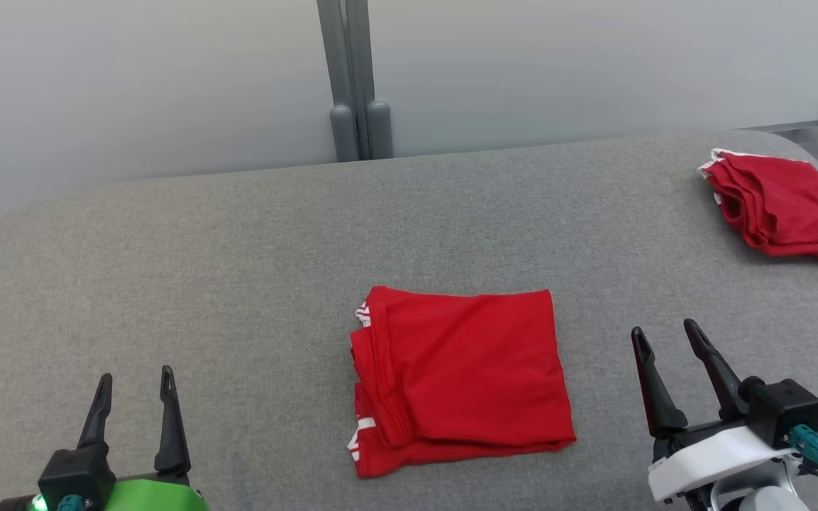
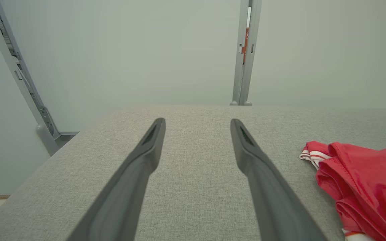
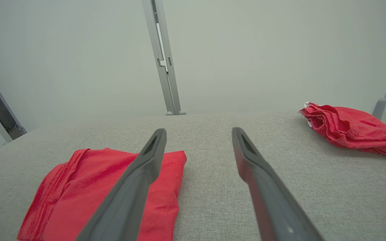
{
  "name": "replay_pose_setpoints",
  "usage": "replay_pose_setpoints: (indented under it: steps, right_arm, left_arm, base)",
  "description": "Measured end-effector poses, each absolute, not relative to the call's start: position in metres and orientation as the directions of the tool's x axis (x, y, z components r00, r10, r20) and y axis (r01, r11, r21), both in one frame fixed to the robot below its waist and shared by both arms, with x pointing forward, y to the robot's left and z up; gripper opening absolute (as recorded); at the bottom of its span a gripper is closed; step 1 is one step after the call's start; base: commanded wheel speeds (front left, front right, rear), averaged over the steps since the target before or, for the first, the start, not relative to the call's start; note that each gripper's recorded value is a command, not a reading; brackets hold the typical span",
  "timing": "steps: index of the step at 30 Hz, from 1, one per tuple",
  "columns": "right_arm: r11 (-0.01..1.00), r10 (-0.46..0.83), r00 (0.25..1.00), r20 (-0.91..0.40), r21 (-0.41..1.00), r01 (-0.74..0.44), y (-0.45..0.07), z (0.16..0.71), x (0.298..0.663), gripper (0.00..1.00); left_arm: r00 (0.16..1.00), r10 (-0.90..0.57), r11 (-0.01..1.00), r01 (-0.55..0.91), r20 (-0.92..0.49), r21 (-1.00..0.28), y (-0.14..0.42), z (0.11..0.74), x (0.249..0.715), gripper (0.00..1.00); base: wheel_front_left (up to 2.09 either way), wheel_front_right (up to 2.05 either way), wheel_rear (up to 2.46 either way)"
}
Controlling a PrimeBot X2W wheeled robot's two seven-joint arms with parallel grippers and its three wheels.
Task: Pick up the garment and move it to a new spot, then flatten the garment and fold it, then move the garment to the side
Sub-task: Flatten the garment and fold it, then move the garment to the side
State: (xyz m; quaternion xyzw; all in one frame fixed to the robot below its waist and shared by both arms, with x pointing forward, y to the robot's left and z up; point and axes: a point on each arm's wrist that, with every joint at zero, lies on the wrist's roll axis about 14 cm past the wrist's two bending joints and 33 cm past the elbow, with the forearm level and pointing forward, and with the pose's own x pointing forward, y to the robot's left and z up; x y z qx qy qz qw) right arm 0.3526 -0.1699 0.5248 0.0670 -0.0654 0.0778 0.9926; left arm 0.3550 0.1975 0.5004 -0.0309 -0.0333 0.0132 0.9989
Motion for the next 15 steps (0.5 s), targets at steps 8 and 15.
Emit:
replay_pose_setpoints:
  steps: [8,15]
  right_arm:
    - [0.980,0.144,0.977,0.155,0.117,-0.163,-0.169,0.529,0.345,1.00]
    - [0.980,0.148,0.978,0.144,0.109,-0.165,-0.167,0.525,0.343,1.00]
  left_arm:
    - [0.998,0.045,0.998,-0.043,0.049,-0.044,0.204,0.495,0.347,1.00]
    - [0.997,0.052,0.998,-0.051,0.053,-0.037,0.210,0.496,0.344,1.00]
  base:
    - [0.00,0.00,0.00]
    - [0.00,0.00,0.00]
